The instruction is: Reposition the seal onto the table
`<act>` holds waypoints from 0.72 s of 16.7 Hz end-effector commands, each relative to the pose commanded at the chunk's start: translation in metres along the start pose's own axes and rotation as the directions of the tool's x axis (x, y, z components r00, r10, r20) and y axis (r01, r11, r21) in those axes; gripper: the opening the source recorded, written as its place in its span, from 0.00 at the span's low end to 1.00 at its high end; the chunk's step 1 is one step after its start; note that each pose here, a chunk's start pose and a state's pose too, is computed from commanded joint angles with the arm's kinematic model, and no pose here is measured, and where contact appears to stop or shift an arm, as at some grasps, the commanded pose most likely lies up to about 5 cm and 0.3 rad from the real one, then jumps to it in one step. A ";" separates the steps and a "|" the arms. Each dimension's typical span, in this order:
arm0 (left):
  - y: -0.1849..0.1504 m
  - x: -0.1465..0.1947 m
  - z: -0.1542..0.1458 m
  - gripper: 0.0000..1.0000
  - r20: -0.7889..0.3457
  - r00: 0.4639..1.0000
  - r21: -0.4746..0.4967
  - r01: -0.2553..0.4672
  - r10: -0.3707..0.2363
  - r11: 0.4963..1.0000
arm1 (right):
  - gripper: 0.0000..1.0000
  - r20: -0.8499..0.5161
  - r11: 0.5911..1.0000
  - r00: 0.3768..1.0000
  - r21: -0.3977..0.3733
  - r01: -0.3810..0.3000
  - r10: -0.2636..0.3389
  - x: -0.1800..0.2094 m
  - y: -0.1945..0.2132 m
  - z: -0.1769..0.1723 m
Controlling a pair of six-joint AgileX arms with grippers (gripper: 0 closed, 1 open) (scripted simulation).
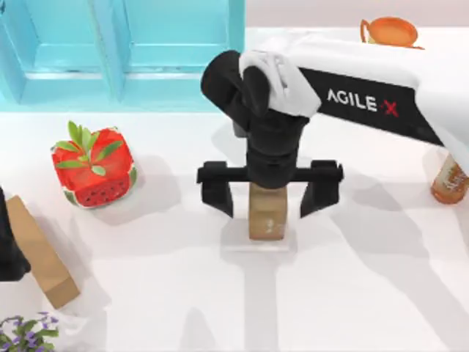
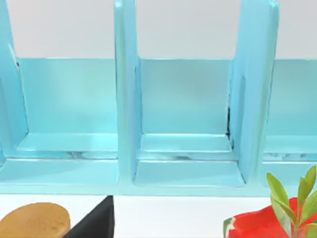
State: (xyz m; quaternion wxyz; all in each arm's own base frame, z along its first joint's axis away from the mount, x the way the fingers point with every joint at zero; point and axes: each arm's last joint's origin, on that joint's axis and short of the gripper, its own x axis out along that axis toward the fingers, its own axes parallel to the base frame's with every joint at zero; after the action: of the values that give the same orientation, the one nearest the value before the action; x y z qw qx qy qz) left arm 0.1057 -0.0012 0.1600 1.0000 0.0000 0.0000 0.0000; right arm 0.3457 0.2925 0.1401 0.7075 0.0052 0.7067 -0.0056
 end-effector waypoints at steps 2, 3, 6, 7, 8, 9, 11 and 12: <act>0.000 0.000 0.000 1.00 0.000 1.000 0.000 0.000 0.000 1.000 | 1.00 -0.002 1.000 1.000 0.001 0.001 -0.001 -0.008 0.003 0.003; 0.000 0.000 0.000 1.00 0.000 1.000 0.000 0.000 0.000 1.000 | 1.00 -0.002 1.000 1.000 0.001 0.002 -0.002 -0.015 0.005 0.004; 0.000 0.000 0.000 1.00 0.000 1.000 0.000 0.000 0.000 1.000 | 1.00 -0.004 1.000 1.000 0.002 0.003 -0.003 -0.041 0.010 0.010; 0.000 0.000 0.000 1.00 0.000 1.000 0.000 0.000 0.000 1.000 | 1.00 -0.004 1.000 1.000 0.002 0.003 -0.003 -0.052 0.011 0.011; 0.000 0.000 0.000 1.00 0.000 1.000 0.000 0.000 0.000 1.000 | 1.00 -0.004 1.000 1.000 0.001 0.003 -0.003 -0.062 0.012 0.011; 0.000 0.000 0.000 1.00 0.000 1.000 0.000 0.000 0.000 1.000 | 1.00 -0.003 1.000 1.000 0.001 0.003 -0.003 -0.074 0.012 0.011; 0.000 0.000 0.000 1.00 0.000 1.000 0.000 0.000 0.000 1.000 | 1.00 -0.002 1.000 1.000 -0.001 0.003 -0.003 -0.096 0.011 0.010; 0.000 0.000 0.000 1.00 0.000 1.000 0.000 0.000 0.000 1.000 | 1.00 -0.002 1.000 1.000 -0.001 0.003 -0.003 -0.107 0.010 0.009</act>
State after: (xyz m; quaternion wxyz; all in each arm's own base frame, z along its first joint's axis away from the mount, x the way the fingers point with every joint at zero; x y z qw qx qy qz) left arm 0.1057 -0.0012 0.1600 1.0000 0.0000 0.0000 0.0000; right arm 0.3545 0.3023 0.2466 0.7068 0.0038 0.7073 -0.0064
